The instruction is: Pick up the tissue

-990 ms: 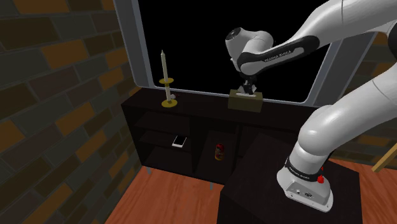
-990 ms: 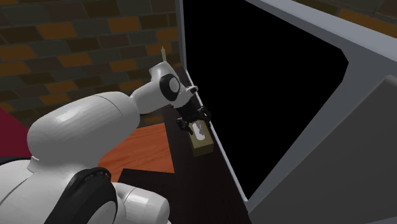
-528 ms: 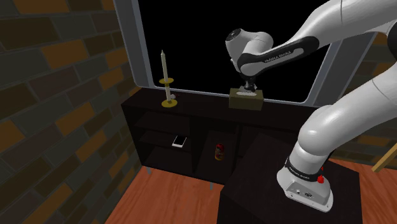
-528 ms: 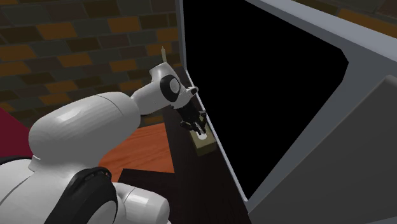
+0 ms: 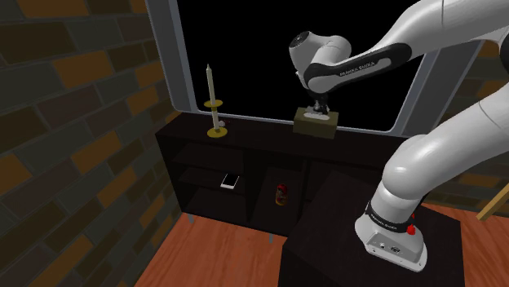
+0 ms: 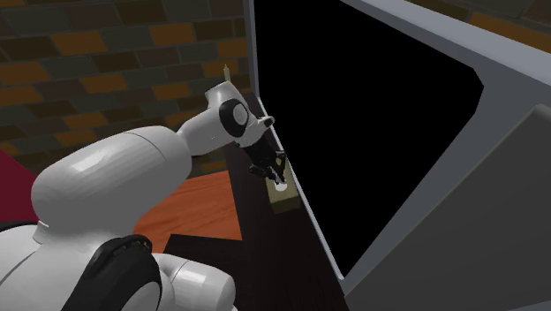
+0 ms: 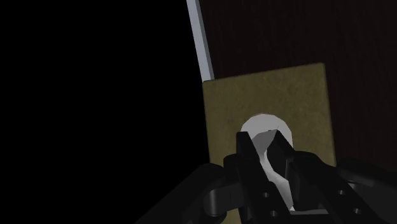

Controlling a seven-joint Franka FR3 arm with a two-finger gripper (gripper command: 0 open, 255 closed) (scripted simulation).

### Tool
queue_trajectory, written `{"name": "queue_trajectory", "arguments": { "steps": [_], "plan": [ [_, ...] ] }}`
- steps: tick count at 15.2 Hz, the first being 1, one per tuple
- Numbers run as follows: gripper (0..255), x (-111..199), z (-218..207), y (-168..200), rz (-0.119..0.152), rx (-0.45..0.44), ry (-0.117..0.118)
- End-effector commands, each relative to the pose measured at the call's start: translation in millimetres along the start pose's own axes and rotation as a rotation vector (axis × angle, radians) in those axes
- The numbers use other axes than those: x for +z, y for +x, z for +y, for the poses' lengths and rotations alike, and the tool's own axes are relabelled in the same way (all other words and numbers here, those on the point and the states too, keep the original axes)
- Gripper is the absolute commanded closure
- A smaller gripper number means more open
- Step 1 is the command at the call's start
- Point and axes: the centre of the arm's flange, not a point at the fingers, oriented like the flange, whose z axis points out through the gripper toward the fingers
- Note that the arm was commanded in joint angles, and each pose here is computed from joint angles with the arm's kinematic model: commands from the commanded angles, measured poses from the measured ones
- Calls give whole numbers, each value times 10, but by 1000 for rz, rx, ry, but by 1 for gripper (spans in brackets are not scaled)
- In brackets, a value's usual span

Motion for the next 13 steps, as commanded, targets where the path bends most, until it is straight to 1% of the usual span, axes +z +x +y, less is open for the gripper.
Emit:
{"name": "queue_trajectory", "arguments": {
  "steps": [1, 11, 13],
  "plan": [
    [255, -82, 52, -29, 0, 0, 0],
    [255, -524, 303, -174, 0, 0, 0],
    [255, -530, 307, -176, 0, 0, 0]
  ]
}}
